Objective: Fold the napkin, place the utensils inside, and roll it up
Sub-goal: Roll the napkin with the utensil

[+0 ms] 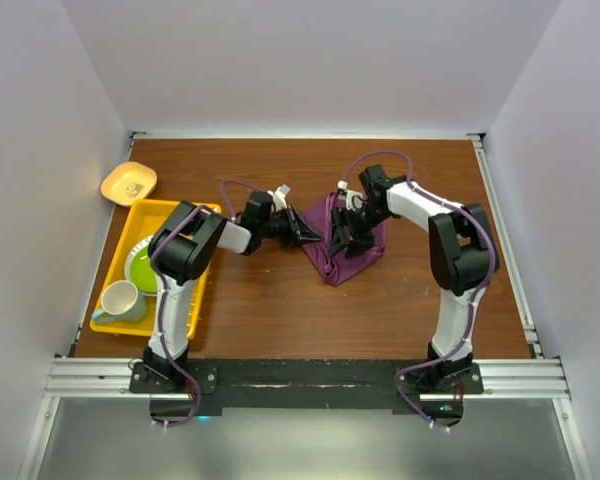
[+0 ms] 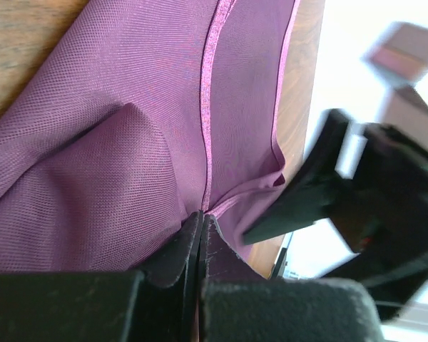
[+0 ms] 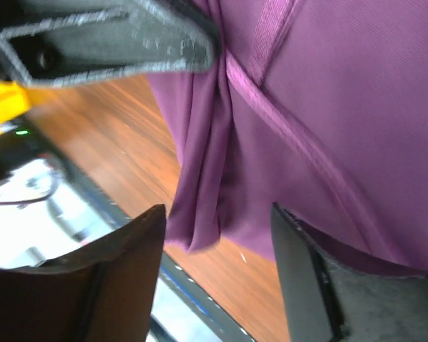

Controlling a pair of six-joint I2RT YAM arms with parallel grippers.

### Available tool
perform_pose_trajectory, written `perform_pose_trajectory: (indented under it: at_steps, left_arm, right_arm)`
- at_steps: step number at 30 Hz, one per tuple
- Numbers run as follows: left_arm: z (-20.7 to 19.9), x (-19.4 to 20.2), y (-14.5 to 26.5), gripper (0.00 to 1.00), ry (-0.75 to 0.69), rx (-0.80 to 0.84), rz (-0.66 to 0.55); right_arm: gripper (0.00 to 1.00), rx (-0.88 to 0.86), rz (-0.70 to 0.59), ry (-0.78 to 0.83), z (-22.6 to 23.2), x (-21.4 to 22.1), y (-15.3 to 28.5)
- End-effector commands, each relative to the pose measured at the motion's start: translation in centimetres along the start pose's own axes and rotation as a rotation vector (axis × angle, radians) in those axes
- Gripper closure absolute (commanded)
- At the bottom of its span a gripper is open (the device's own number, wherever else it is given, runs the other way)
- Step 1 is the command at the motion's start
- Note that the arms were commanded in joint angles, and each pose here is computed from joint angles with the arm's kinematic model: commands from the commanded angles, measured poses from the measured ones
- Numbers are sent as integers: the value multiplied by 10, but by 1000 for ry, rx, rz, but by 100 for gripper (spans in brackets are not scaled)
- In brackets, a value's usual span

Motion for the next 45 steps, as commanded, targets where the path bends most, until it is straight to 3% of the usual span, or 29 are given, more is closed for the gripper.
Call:
perform_pose_trajectory:
  at_steps: [1,9,13,20,23,24,31,38,41,44,45]
  left_arm:
    - [66,12,3,100,138,-287,10]
    - [63,9,0,100,138,-288,23]
    - [65,10,-1,100,148,-288,28]
    - [66,10,-1,100,153,-290,28]
    - [67,9,-2,100,155,-293,31]
    - [66,9,-2,100,155,-292,29]
    - [67,9,-2,100,153,-299,34]
    - [69,8,-2,100,157,-309,37]
    - [69,7,-1,100,158,-312,36]
    - [69,7,-1,100,161,-316,39]
    - [68,7,-1,100,160,-314,41]
  right_arm:
    - [32,179,14,156,21,9,25]
    - [27,356,-8,339,58,30,3]
    - [27,564,19,437,68,33,-9]
    - [36,738,3,474,74,26,-16]
    - [46,738,9,473,75,24,-15]
    - [54,736,10,472,74,23,-14]
    - [84,671,22,414,61,23,-15]
    - [96,632,89,326,31,33,-35]
    - [94,618,127,322,25,39,-42]
    - [85,621,97,336,32,32,-33]
    - [77,623,88,344,38,30,-25]
Point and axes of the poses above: each gripper's point midway between its finger pads, its own y axis back along the fingers, its own z axis along the line the jaws close on, x = y × z, the point moved 10 cm from there along y, back along the fingers, and after that the axes turned 11 degrees about y, right-handed, at the moved point
